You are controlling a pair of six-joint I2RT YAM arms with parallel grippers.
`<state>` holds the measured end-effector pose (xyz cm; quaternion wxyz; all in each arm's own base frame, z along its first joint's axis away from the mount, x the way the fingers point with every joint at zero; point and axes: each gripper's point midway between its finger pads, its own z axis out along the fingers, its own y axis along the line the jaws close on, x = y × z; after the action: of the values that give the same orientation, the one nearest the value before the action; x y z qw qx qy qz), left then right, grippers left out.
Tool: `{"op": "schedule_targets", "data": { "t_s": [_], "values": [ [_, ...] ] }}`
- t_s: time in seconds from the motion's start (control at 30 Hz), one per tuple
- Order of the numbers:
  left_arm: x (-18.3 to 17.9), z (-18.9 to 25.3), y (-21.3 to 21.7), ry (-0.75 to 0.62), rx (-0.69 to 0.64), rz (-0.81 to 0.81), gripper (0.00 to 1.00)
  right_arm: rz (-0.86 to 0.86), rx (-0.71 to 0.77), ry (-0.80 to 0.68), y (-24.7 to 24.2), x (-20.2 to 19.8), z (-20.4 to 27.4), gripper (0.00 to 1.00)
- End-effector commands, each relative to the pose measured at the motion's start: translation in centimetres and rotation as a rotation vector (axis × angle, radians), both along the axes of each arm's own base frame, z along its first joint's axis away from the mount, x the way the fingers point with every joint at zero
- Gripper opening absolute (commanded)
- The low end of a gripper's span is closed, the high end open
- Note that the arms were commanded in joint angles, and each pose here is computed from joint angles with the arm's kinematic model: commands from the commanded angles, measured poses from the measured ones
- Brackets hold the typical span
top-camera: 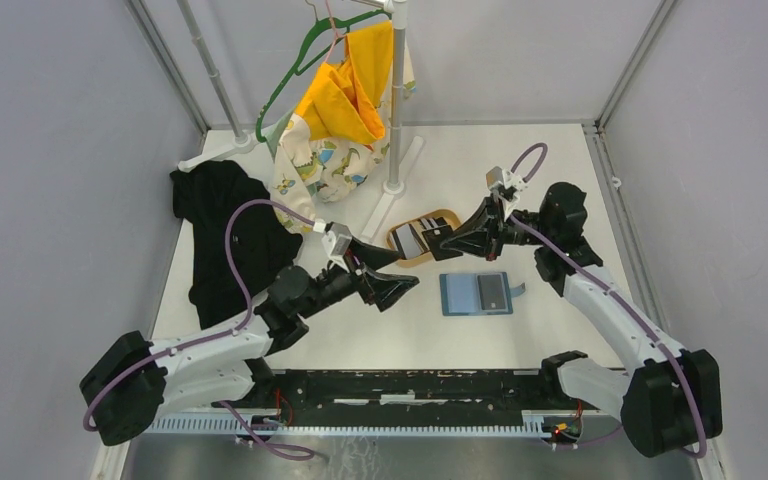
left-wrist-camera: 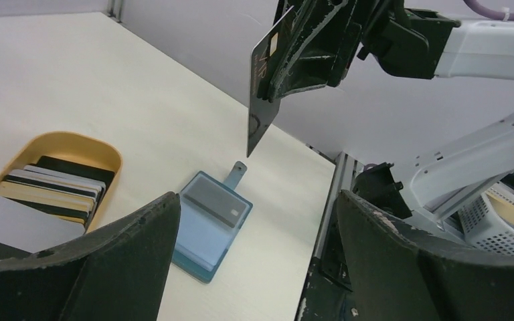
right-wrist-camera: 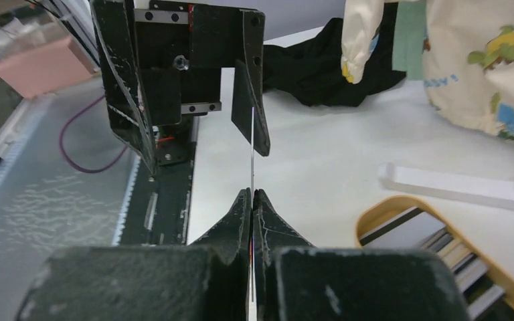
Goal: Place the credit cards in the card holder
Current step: Pick up the credit card from the storage box.
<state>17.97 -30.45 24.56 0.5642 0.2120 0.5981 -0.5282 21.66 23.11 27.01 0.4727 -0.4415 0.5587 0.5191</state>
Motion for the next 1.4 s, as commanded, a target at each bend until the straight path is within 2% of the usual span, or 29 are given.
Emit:
{"op": "schedule_targets", "data": {
  "t_s": [0.0,0.1,0.3,0.4,0.47,0.6,0.73,0.9,1.03,1.07,1.17,1.23,1.3,1.37],
  "values": [
    [-0.3,4.4,-0.7,-0.003,-0.142,-0.045,0.91,0.072,0.049,0.163,0.7,-0.9,0.7,0.0],
    [0.3,4.4,-0.9,-0.022,-0.09,-0.035,0.92,0.118,0.027,0.181,1.3,-1.3,-0.3,0.0],
    [0.8,4.9,-2.6,-0.011,-0.006,-0.084,0.85,0.195,-0.038,0.181,2.4,-1.9,-2.1,0.0],
    [1.7,4.4,-2.8,0.01,0.023,-0.08,0.76,0.216,-0.041,0.186,2.6,-2.1,-2.4,0.0],
    [2.2,4.1,-2.8,0.018,0.033,-0.087,0.71,0.22,-0.042,0.185,2.7,-2.1,-2.4,0.0],
    [2.6,3.5,-2.3,0.028,0.047,-0.113,0.69,0.23,-0.044,0.192,2.8,-2.0,-2.7,0.0],
    [2.2,2.5,-2.1,0.042,0.062,-0.16,0.67,0.24,-0.049,0.205,2.8,-1.9,-3.1,0.0],
    [1.1,2.1,-2.7,0.046,0.061,-0.268,0.56,0.229,-0.059,0.203,2.9,-1.6,-3.6,0.0],
    [0.8,1.8,-3.1,0.054,0.067,-0.304,0.53,0.23,-0.064,0.21,2.9,-1.4,-3.8,0.0],
    [0.9,1.6,-3.2,0.057,0.07,-0.305,0.51,0.23,-0.066,0.211,2.9,-1.4,-3.9,0.0],
    [1.3,1.3,-3.2,0.063,0.076,-0.299,0.27,0.229,-0.068,0.209,2.9,-1.4,-4.0,0.0],
    [1.3,1.5,-3.1,0.057,0.073,-0.3,0.17,0.224,-0.071,0.209,2.9,-1.3,-4.1,0.0],
    [1.3,1.6,-3.1,0.054,0.073,-0.302,0.15,0.22,-0.075,0.207,2.9,-1.2,-4.2,0.0],
    [1.4,1.5,-3.0,0.056,0.079,-0.301,0.19,0.221,-0.077,0.202,2.9,-1.1,-4.3,0.0]
  ]
}}
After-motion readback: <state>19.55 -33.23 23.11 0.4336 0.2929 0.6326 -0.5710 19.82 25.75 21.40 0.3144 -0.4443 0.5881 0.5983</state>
